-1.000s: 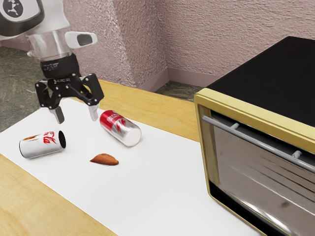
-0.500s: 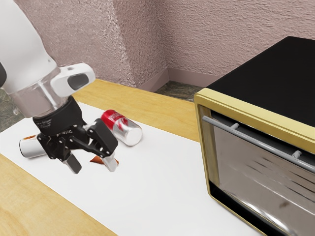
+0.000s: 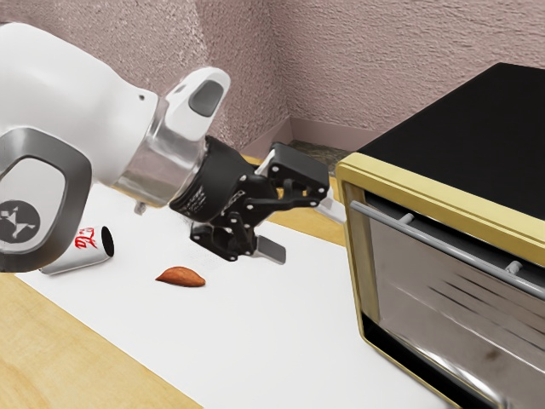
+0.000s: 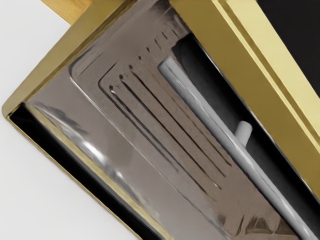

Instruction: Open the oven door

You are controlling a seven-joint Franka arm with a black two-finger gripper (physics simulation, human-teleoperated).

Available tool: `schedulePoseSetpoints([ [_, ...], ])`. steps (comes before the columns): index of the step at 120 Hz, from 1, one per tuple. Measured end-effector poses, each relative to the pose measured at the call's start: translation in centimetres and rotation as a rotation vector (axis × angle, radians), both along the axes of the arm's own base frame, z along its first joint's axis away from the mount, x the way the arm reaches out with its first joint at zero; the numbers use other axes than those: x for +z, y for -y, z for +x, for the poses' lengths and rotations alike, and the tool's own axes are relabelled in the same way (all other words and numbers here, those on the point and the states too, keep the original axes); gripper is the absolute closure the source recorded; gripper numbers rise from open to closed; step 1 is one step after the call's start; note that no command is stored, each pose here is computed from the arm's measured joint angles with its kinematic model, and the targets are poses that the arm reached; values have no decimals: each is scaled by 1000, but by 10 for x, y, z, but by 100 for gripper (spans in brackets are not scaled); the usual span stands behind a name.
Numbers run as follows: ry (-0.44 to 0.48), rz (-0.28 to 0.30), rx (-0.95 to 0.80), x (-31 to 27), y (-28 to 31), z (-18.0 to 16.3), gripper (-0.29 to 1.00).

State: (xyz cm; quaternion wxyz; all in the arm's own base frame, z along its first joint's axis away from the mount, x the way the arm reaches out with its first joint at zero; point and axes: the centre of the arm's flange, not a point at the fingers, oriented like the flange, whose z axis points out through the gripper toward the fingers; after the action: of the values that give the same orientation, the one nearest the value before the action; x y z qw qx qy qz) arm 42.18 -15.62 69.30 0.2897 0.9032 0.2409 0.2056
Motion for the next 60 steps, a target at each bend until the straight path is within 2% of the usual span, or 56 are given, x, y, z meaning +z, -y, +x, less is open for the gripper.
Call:
schedulePoseSetpoints([
  [45,19,-59,62,-16,12,10,0],
  [60,-38,-152,126,-26,18,20,0],
])
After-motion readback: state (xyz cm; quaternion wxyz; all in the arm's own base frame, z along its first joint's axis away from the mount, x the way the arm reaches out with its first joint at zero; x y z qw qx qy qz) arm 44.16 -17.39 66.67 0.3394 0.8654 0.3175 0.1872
